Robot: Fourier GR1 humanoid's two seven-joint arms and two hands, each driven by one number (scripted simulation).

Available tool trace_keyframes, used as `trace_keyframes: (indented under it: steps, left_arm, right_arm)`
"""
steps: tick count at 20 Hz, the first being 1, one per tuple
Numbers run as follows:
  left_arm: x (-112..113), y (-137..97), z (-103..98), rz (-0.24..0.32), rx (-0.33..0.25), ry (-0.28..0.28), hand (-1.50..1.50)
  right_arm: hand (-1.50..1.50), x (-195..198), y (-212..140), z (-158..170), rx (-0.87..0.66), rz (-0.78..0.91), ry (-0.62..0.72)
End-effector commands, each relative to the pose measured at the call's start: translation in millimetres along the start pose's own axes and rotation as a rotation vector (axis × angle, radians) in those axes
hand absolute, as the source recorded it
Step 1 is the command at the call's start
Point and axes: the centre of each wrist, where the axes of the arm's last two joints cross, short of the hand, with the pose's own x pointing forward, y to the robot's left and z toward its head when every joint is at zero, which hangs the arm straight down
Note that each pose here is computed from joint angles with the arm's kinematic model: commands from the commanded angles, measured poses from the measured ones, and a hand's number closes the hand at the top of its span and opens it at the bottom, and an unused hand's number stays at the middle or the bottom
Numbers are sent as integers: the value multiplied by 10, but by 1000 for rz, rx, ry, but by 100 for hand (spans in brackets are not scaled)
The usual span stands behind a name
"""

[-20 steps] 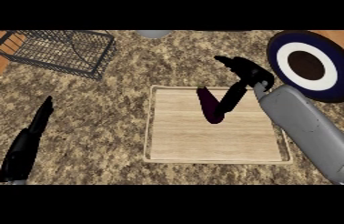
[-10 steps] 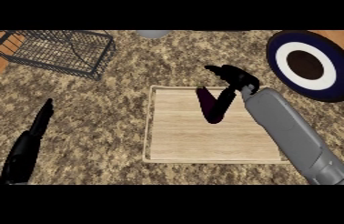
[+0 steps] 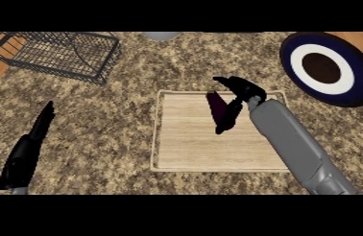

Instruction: Pick the eggplant from the tray and place it in the plate

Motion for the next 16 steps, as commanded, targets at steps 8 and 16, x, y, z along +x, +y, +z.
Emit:
trace_keyframes:
  steps: [8, 16]
  left_arm:
    - [-48, -215, 28, 6, 5, 5, 0]
    - [3, -14, 113, 4, 21, 9, 0]
  right_arm:
    - [150, -66, 181, -226, -6, -35, -81]
    - [150, -1536, -1006, 492, -185, 75, -60]
